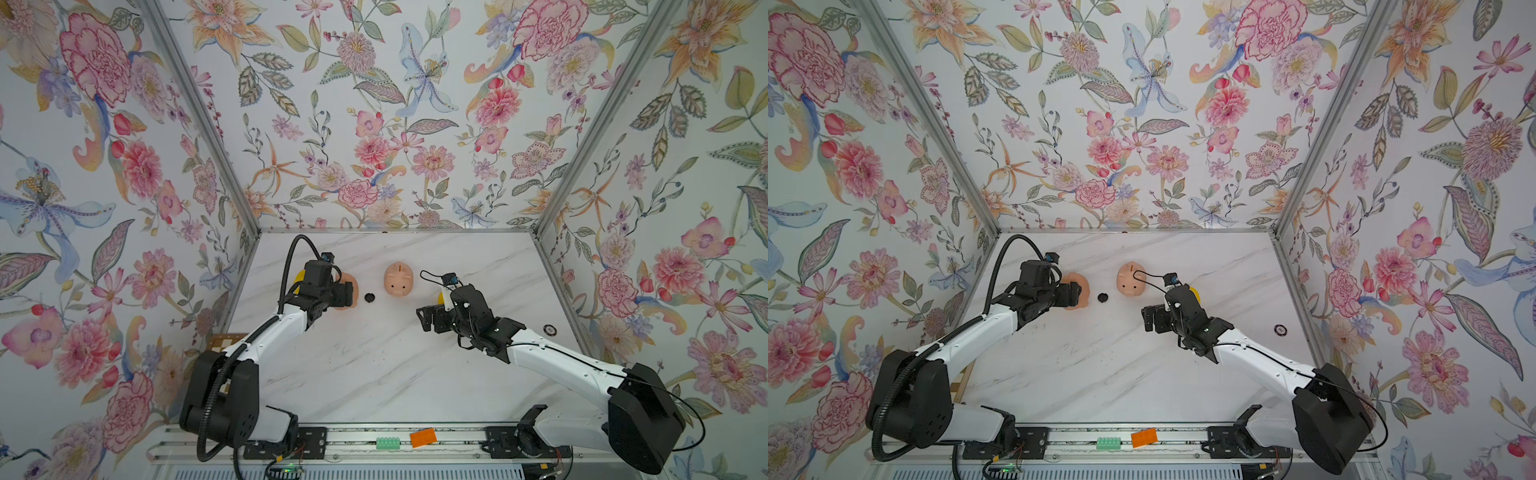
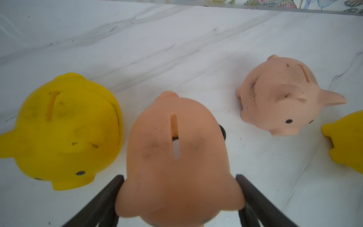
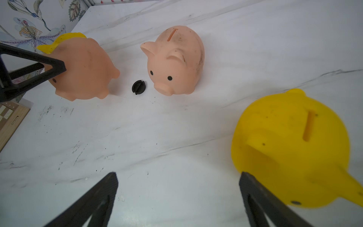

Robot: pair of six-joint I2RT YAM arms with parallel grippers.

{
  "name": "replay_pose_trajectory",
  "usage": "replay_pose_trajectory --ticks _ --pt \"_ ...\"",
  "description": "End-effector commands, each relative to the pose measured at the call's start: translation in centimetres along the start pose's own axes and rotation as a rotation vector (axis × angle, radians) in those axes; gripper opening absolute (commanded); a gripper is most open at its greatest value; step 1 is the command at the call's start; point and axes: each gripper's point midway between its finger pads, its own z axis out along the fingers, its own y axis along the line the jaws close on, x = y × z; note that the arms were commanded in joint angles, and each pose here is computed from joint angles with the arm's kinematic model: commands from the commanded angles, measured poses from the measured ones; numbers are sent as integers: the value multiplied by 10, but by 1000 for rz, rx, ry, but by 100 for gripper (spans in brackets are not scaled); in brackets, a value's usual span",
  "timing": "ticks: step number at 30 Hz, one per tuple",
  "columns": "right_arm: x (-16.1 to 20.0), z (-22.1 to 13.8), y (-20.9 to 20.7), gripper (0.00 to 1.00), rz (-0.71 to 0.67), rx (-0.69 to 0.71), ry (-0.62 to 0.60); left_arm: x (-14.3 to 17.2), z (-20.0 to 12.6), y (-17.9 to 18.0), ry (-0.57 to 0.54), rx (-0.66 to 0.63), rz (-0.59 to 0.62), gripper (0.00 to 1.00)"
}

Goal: Open piggy banks
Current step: Place the piggy bank at the center of the board.

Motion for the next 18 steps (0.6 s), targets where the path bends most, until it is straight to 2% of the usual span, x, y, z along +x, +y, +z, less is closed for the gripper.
replay_pose_trajectory --ticks 1,6,8,18 --pt "7 -6 -7 99 -24 39 12 -21 5 2 -28 -51 73 49" --pt "8 -14 -6 99 -25 18 -5 -28 16 -4 -23 -50 115 49" --pt "8 -16 -6 99 -22 10 -12 -22 29 -5 6 -56 118 49" --pt "10 -20 -5 99 -28 1 -12 -13 42 -16 28 -76 124 53"
